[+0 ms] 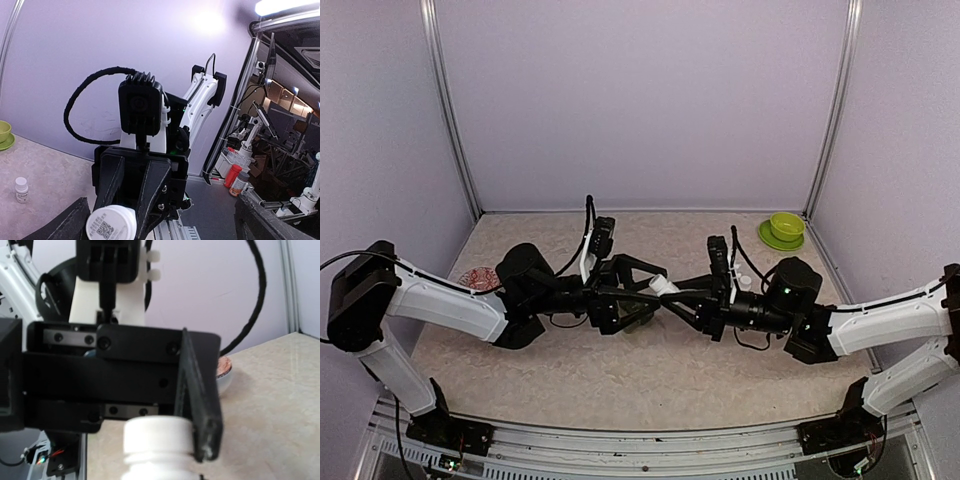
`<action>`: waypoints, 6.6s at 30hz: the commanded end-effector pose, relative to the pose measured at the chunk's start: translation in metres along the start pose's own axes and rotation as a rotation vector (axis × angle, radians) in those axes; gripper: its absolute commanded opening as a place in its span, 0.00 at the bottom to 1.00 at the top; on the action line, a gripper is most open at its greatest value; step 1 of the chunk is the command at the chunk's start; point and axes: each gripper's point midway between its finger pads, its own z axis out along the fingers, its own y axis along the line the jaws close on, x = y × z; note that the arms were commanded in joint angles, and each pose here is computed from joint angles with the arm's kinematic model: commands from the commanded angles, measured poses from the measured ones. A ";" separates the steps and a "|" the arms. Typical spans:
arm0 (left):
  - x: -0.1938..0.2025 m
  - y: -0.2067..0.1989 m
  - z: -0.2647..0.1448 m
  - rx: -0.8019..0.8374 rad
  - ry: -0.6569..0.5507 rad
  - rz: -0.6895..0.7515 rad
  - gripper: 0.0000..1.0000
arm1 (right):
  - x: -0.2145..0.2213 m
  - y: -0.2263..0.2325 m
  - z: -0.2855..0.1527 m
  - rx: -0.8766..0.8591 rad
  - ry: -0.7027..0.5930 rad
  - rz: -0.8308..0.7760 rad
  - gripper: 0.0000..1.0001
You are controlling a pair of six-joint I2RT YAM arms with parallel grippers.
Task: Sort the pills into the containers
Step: Unscrew the lid of the pill bottle from the pill bottle.
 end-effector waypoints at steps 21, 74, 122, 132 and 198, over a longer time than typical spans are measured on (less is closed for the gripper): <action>-0.020 0.005 -0.004 0.005 -0.062 0.024 0.94 | 0.013 0.015 0.023 -0.093 0.017 -0.003 0.07; -0.003 0.022 -0.019 -0.092 -0.060 -0.011 0.58 | 0.009 -0.015 0.014 0.090 -0.027 0.006 0.07; -0.005 0.031 -0.021 -0.096 -0.086 -0.045 0.86 | 0.019 0.001 0.036 -0.043 0.004 0.011 0.07; -0.001 0.031 -0.022 -0.089 -0.078 -0.050 0.78 | 0.021 0.001 0.044 -0.061 0.012 0.019 0.07; 0.003 0.041 -0.032 -0.158 -0.089 -0.036 0.63 | 0.029 -0.029 0.029 0.114 0.017 0.052 0.07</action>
